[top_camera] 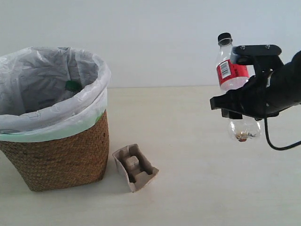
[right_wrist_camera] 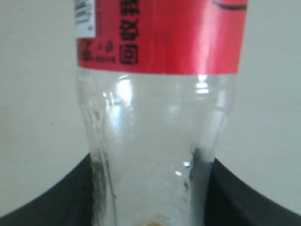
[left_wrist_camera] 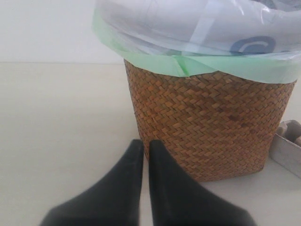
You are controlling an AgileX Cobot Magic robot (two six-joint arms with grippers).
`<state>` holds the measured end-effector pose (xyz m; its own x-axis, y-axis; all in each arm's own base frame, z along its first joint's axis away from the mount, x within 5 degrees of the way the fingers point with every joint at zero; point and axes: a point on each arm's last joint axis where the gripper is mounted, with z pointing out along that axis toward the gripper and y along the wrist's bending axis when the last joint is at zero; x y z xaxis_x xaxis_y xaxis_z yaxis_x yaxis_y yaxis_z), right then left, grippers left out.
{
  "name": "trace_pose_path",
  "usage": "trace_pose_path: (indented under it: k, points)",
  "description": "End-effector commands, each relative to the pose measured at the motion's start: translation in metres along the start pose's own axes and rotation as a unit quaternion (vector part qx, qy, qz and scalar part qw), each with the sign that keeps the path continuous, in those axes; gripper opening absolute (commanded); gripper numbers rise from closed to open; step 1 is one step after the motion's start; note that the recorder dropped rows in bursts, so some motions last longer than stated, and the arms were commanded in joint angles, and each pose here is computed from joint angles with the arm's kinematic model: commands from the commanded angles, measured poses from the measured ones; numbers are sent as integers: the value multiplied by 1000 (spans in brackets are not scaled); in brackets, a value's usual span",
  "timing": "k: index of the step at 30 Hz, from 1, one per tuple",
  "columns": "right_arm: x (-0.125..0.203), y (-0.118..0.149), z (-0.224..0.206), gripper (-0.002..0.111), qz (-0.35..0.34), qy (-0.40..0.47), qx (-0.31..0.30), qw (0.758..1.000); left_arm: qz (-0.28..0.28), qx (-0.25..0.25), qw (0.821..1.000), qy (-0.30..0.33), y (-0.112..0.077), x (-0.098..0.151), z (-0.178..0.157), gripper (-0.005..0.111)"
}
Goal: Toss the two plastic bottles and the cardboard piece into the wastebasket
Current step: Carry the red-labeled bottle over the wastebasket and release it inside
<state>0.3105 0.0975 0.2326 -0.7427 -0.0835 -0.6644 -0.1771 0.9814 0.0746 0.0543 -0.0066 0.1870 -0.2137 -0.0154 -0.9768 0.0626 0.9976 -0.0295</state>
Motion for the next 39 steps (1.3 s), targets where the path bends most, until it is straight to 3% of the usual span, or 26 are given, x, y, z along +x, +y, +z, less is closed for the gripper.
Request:
trace_pose_path:
  k: [1, 12, 18, 21, 24, 26, 28, 30, 32, 34, 36, 39]
  points:
    - [-10, -17, -17, 1, 18, -40, 13, 999, 0, -2, 1000, -3, 0, 1, 0, 4]
    - [-7, -87, -39, 1, 75, -15, 109, 991, 0, -2, 1000, -3, 0, 1, 0, 4]
    - [-5, -85, -31, 1, 73, -10, 104, 992, 0, -2, 1000, -3, 0, 1, 0, 4]
    - [-10, -59, -18, 1, 69, -17, 64, 995, 0, -2, 1000, -3, 0, 1, 0, 4]
    - [-31, 1, -12, 6, 5, -38, -4, 999, 0, -2, 1000, -3, 0, 1, 0, 4]
    - [-48, 49, -21, 22, -18, -56, -61, 996, 0, -2, 1000, -3, 0, 1, 0, 4]
    - [-76, 104, -47, 54, -16, -94, -141, 985, 0, -2, 1000, -3, 0, 1, 0, 4]
    - [-105, 151, -89, 78, 7, -150, -232, 961, 0, -2, 1000, -3, 0, 1, 0, 4]
    - [-127, 180, -130, 78, -2, -201, -285, 937, 0, -2, 1000, -3, 0, 1, 0, 4]
    - [-144, 193, -167, 68, -1, -237, -319, 918, 0, -2, 1000, -3, 0, 1, 0, 4]
    - [-152, 193, -182, 57, -33, -243, -312, 918, 0, -2, 1000, -3, 0, 1, 0, 4]
    - [-152, 180, -177, 59, -56, -214, -259, 940, 0, -2, 1000, -3, 0, 1, 0, 4]
